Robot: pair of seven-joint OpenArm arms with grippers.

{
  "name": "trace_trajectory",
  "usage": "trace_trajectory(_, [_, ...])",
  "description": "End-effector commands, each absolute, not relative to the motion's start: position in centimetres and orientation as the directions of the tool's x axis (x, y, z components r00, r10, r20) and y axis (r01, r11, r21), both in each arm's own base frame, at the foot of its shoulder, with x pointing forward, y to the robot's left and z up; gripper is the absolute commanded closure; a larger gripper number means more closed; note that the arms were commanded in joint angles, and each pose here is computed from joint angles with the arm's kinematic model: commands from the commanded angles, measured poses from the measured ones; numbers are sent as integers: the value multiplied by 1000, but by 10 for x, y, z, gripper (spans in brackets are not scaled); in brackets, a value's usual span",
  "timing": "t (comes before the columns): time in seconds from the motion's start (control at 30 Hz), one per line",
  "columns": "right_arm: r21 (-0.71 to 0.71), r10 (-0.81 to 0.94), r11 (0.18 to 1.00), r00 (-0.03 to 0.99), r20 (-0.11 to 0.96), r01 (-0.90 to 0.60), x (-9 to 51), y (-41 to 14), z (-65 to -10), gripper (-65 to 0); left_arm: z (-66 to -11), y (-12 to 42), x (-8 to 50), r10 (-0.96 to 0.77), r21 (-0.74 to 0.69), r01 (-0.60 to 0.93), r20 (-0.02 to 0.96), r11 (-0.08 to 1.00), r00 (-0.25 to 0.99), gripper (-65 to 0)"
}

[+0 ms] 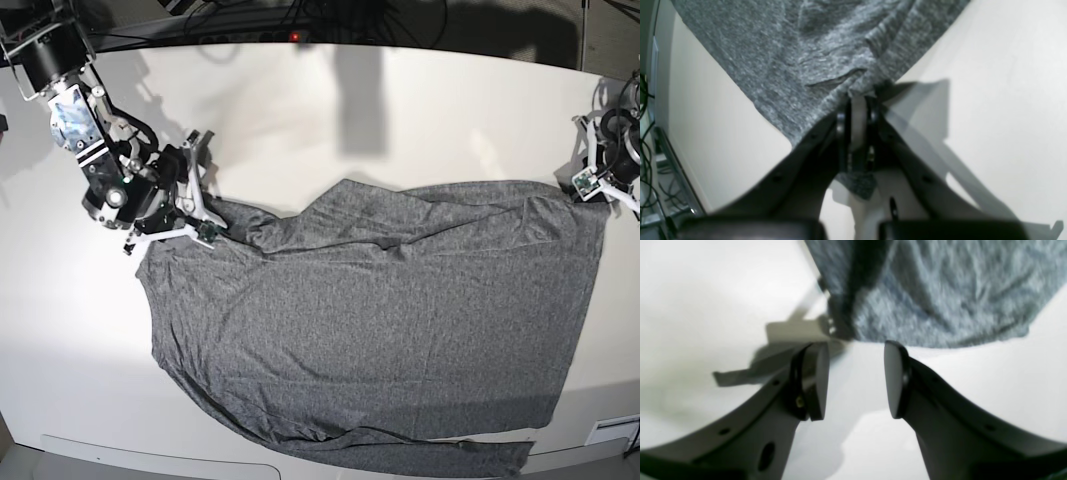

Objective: Fold the T-shirt properly
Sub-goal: 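Drag the held edge with both grippers to straighten the shirt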

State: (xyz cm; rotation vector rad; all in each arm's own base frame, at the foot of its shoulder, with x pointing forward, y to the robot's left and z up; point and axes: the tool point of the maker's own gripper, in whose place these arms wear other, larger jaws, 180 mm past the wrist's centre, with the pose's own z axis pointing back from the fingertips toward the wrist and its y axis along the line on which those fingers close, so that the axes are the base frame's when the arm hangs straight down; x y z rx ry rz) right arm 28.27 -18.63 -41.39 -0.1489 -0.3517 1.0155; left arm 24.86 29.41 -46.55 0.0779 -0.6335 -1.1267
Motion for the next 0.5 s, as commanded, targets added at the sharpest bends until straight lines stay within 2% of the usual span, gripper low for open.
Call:
trace_trajectory(0.0, [-310,851,523,465,245,-794,293,-188,-406,-276,-482,305,220,-883,285,861,344,421,318,0])
trace_trajectory(0.23, [-267,855,516,469,222,-814,287,-196,-425,-276,-482,304,221,-878,283,858,353,429,323,0])
trace_trajectory(0.47, [-255,847,526,473,243,-812,288,-196,-430,-276,-482,305,221,-878,283,858,352,429,323,0])
